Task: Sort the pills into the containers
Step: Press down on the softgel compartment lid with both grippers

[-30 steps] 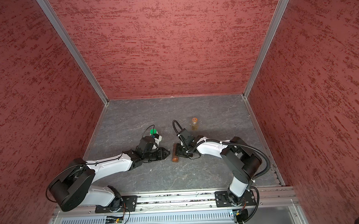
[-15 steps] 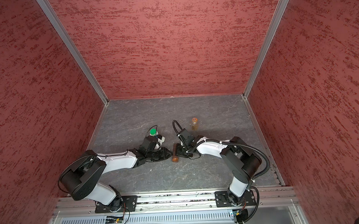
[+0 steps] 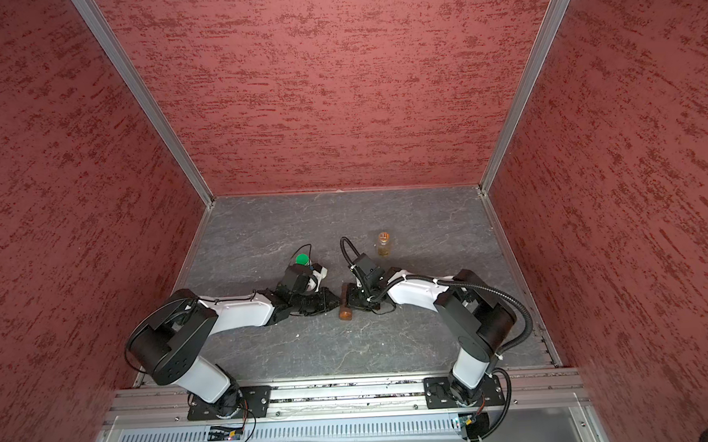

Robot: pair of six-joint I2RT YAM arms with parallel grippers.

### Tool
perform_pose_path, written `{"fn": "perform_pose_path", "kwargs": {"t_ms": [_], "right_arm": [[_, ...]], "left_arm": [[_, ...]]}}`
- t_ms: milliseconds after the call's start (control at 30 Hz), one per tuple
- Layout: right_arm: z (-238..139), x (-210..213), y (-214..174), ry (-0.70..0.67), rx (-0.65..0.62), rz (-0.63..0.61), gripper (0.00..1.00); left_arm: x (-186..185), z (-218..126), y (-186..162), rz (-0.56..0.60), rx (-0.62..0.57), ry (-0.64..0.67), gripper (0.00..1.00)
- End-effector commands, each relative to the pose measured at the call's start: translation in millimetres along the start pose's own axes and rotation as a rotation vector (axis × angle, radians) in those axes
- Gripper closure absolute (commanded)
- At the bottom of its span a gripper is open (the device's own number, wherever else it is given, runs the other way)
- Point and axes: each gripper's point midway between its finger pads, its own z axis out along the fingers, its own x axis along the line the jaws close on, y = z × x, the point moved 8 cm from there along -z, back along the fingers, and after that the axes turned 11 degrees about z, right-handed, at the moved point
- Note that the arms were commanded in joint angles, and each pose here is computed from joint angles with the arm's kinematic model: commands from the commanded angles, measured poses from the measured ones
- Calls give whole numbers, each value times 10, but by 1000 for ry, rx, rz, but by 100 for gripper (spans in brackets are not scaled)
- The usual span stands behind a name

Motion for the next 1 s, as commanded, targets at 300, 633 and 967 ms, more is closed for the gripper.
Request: {"fn": "perform_pose_path", "kwargs": {"t_ms": [300,633,967], "right_arm": [[41,-20,0,5,13,5,74],[106,-43,-15,9,39,7,75],[168,-53,-44,22,66,12,80]], "left_arm": [[-17,87,12,13,43,-37,85],[17,151,-108,13,129,-40,85],[-19,277,-241,29,218,-48,90]]}}
